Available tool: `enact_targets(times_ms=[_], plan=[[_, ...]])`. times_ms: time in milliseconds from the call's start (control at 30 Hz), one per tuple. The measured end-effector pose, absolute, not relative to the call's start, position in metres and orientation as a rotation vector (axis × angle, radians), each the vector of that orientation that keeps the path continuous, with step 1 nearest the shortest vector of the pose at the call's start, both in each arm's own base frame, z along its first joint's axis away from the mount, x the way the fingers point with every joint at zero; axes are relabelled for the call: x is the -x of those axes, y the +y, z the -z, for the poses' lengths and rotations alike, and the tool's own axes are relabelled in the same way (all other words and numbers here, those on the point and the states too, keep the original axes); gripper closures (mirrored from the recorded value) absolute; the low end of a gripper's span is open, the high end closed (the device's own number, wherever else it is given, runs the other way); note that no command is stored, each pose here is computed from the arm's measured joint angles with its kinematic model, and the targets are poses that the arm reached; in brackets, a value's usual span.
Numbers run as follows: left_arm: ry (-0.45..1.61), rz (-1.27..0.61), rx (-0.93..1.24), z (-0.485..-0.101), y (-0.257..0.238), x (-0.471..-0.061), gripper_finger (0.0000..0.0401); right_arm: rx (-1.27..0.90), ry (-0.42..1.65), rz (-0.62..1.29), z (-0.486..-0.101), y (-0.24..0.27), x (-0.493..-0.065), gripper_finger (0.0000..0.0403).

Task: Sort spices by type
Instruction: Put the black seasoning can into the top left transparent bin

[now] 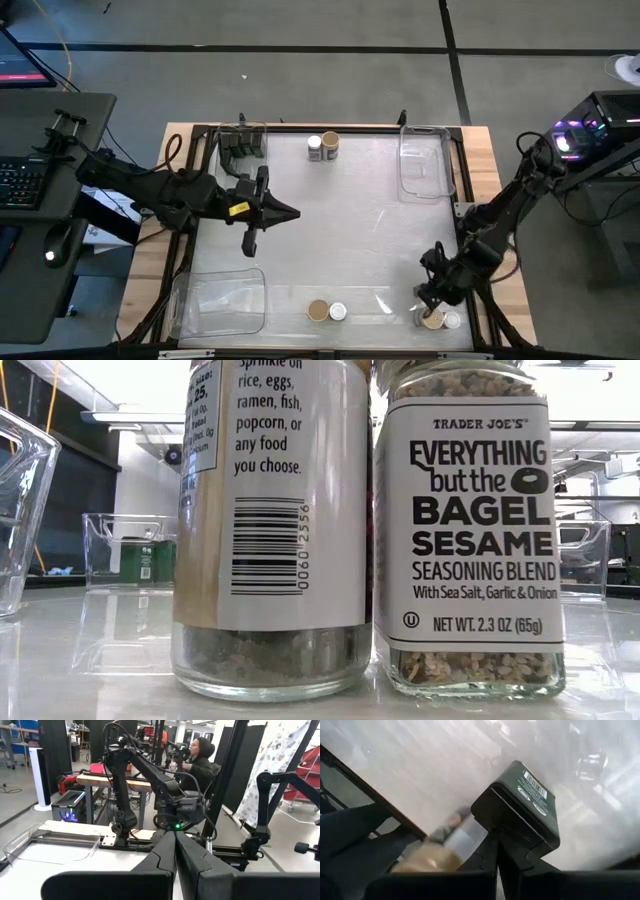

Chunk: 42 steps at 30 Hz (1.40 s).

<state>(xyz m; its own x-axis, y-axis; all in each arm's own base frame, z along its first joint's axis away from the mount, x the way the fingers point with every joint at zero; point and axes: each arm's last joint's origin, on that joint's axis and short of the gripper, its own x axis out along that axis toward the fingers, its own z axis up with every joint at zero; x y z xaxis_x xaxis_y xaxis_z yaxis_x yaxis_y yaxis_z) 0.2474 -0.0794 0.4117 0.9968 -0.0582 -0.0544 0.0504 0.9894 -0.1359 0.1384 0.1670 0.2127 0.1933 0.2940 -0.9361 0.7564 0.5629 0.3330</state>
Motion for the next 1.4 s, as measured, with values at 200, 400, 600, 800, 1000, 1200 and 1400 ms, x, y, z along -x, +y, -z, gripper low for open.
enact_targets(times_ms=[200, 400, 600, 800, 1000, 1200, 1400], plan=[[0.058, 0.054, 0.138, -0.412, -0.079, -0.247, 0.0401, -0.883, 1.284, 0.419, -0.212, 0.139, -0.164, 0.0403], [0.059, 0.054, 0.137, -0.412, -0.079, -0.247, 0.0401, -0.805, 1.170, 0.417, -0.212, 0.105, -0.192, 0.0403], [0.067, 0.053, 0.134, -0.411, -0.079, -0.247, 0.0401, -0.751, 1.080, 0.406, -0.207, 0.070, -0.223, 0.0403], [0.102, 0.050, 0.121, -0.407, -0.079, -0.247, 0.0401, -0.730, 0.941, 0.347, -0.189, 0.042, -0.271, 0.0403], [0.102, 0.050, 0.120, -0.408, -0.079, -0.245, 0.0401, -0.697, 0.776, 0.314, -0.181, 0.015, -0.329, 0.0403], [0.087, 0.053, 0.075, -0.415, -0.075, -0.234, 0.0401, -0.594, 0.776, 0.227, -0.183, -0.003, -0.388, 0.0403], [0.079, 0.052, 0.059, -0.423, -0.068, -0.216, 0.0401, -0.445, 0.705, 0.125, -0.229, -0.005, -0.414, 0.0403]])
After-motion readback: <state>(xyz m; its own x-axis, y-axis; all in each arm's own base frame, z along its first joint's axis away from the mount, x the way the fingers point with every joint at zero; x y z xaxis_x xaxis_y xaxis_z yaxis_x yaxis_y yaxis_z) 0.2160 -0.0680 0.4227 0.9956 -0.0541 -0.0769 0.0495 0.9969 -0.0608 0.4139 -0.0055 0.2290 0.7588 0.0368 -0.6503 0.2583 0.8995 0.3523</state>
